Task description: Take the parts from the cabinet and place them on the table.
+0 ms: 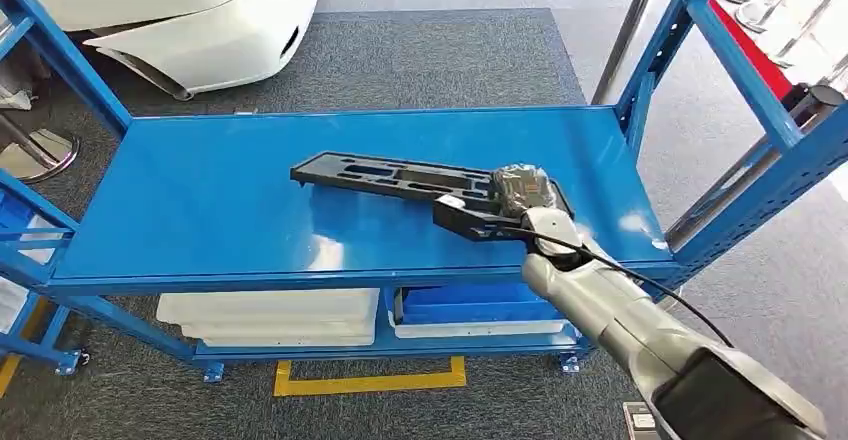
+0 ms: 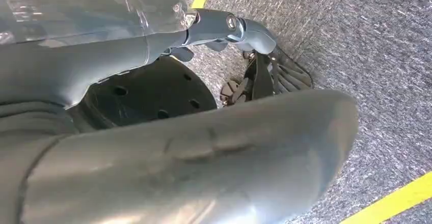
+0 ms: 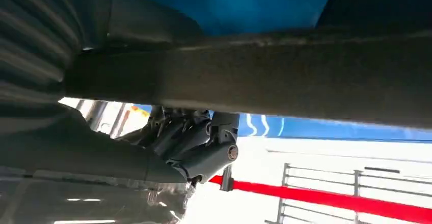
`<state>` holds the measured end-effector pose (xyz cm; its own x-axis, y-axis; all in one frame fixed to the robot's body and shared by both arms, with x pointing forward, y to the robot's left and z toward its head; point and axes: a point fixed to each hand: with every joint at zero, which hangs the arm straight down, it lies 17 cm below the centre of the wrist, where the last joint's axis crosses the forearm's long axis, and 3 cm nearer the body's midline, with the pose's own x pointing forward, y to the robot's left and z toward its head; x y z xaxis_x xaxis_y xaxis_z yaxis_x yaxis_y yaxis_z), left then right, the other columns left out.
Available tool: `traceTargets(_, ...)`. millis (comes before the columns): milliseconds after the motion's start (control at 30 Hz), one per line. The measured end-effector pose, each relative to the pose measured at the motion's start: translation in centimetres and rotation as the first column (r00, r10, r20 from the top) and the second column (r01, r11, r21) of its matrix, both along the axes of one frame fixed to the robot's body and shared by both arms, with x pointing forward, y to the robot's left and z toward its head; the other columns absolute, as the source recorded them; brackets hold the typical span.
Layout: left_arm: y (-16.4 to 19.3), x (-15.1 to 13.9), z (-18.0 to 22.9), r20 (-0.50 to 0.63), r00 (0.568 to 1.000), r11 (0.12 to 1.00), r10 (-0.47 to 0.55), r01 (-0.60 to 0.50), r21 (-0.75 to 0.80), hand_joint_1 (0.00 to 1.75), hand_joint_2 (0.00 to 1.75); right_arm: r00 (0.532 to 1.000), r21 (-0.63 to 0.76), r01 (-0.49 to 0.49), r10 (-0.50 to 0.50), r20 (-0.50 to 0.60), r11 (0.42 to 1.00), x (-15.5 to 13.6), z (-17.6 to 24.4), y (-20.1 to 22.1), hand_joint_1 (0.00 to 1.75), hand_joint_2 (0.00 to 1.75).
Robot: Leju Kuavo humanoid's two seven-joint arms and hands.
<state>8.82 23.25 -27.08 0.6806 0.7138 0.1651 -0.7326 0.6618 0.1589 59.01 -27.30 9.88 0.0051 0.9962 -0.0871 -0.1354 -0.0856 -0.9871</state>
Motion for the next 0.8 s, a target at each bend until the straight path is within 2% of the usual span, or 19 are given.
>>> traceTargets(100,0.0,0.0,0.0,0.001,1.000,1.000,0.001,-0.001,0.001,0.00,0.00,1.000,-0.011,0.003,-0.003,0.012,1.000,-0.1,0.1,0.1,1.75,1.75)
traceTargets(233,0.0,0.6,0.1,0.035,0.999,1.000,0.013,-0.013,-0.002,0.00,0.00,0.997,-0.064,-0.007,0.012,0.080,0.998,-0.4,1.9,1.2,1.75,1.75)
traceTargets(400,2.7,2.9,0.4,0.176,0.982,0.997,0.063,-0.068,0.024,0.00,0.00,0.979,-0.150,-0.101,0.125,0.161,0.984,-0.9,7.0,5.9,1.75,1.75)
traceTargets(533,5.2,2.7,0.2,0.181,0.978,0.993,0.105,-0.115,0.042,0.00,0.00,0.953,-0.127,-0.160,0.187,0.239,0.979,-1.7,10.9,8.9,1.75,1.75)
traceTargets(667,6.1,2.4,0.1,0.177,0.975,0.988,0.133,-0.145,0.052,0.00,0.00,0.931,-0.113,-0.196,0.221,0.292,0.974,-2.4,13.3,10.3,1.75,1.75)
traceTargets(700,6.2,2.4,0.1,0.178,0.974,0.987,0.140,-0.151,0.050,0.00,1.75,0.925,-0.113,-0.204,0.229,0.303,0.972,-2.6,13.7,10.6,1.75,1.75)
traceTargets(800,6.4,2.4,0.1,0.183,0.969,0.983,0.164,-0.175,0.047,0.00,1.75,0.905,-0.128,-0.227,0.258,0.340,0.965,-3.2,15.3,11.3,1.75,1.75)
